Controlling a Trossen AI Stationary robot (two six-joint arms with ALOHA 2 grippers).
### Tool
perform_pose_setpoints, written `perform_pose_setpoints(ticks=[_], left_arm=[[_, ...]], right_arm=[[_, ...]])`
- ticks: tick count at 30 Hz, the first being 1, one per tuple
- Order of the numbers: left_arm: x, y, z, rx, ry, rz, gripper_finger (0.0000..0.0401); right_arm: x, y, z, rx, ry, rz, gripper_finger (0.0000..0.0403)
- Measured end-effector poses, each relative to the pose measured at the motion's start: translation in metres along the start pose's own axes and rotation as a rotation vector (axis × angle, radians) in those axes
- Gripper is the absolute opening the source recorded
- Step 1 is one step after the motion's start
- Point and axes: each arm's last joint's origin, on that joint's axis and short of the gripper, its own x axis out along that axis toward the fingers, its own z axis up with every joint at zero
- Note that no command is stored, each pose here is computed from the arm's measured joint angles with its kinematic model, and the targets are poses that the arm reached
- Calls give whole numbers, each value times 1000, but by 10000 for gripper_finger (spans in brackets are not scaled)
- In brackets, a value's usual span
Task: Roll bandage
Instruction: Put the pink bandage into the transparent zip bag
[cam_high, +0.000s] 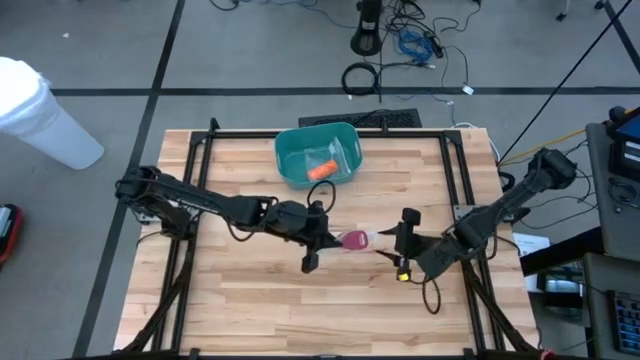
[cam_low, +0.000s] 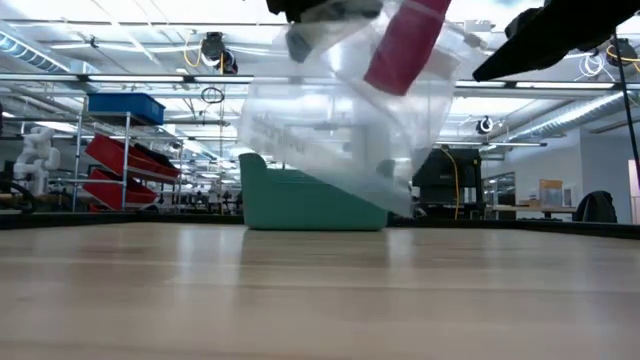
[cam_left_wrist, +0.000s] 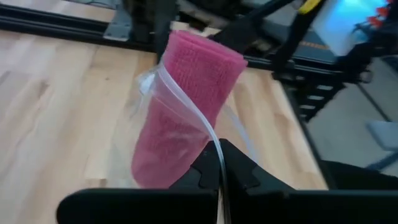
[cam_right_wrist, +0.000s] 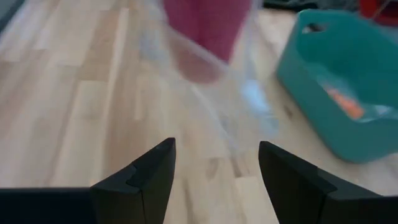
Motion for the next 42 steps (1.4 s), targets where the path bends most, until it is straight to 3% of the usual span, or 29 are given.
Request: perform_pose_setpoints(ticks=[6, 13, 16, 20, 23, 28, 31, 34, 40, 42], left_arm=[[-6, -4, 3, -3, 8, -94, 0], [-6, -5, -1, -30, 57, -153, 0], [-6, -5, 0, -31, 53, -146, 0], [-6, -5, 0, -29, 50, -143, 0], [-6, -3, 0, -26, 49, -138, 5], [-8, -3, -2, -19, 131, -151, 56], [-12, 2, -5, -104, 241, -108, 104], [-13, 7, -8, -178, 286, -72, 160], [-20, -1, 8, -159, 164, -193, 240], [-27, -4, 16, -145, 108, -222, 250]], right_arm=[[11, 12, 3, -25, -94, -91, 215], [16, 21, 14, -82, -184, -48, 200], [16, 21, 14, -89, -178, -17, 147], [15, 22, 13, -138, -175, -8, 28], [15, 22, 13, -185, -175, -15, 8], [6, 15, 20, -279, -156, -24, 4], [-7, 8, 39, -265, -112, -20, 3], [-13, 1, 55, -248, -25, 69, 2], [0, -12, 61, -202, 106, 170, 2], [4, -17, 61, -167, 122, 137, 2]])
